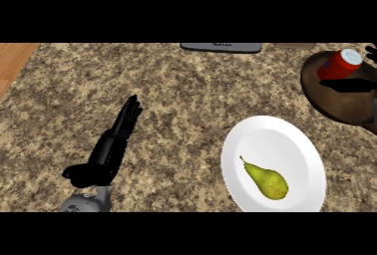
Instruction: Pick the can from the plate and place it in the pan
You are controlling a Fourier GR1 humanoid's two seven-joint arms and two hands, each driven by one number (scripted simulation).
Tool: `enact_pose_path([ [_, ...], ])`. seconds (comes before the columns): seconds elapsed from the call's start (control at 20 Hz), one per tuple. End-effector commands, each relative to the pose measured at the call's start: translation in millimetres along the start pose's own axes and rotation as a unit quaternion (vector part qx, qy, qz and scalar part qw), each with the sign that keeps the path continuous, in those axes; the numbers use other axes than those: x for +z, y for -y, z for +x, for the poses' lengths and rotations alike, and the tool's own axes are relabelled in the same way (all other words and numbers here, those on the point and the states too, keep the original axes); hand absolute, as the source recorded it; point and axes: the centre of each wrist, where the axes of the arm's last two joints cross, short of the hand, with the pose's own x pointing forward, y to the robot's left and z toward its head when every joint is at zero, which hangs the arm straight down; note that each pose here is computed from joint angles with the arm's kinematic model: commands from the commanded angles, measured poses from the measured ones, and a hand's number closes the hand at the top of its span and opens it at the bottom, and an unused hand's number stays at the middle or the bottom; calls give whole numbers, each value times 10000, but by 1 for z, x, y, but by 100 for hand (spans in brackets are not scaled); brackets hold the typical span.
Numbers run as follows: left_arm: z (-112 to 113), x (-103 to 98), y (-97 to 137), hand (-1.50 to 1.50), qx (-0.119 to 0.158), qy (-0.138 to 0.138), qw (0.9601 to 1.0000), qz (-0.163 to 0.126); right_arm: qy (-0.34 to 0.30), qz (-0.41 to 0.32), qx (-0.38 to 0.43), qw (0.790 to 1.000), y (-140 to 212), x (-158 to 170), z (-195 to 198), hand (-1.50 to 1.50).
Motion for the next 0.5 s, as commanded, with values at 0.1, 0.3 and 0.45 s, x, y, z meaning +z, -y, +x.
enact_pose_path([
  [0.1,-8,2,13,0,-33,-84,9998,149,48,-233,-1077,9939,22,-4,-6,-150],
  [0.3,-4,12,3,0,1,-74,9999,96,-1,-104,-1750,9845,54,4,-35,-150],
  [0.45,-1,4,-12,0,-69,-121,9996,261,90,187,-2131,9768,62,22,-64,-150],
])
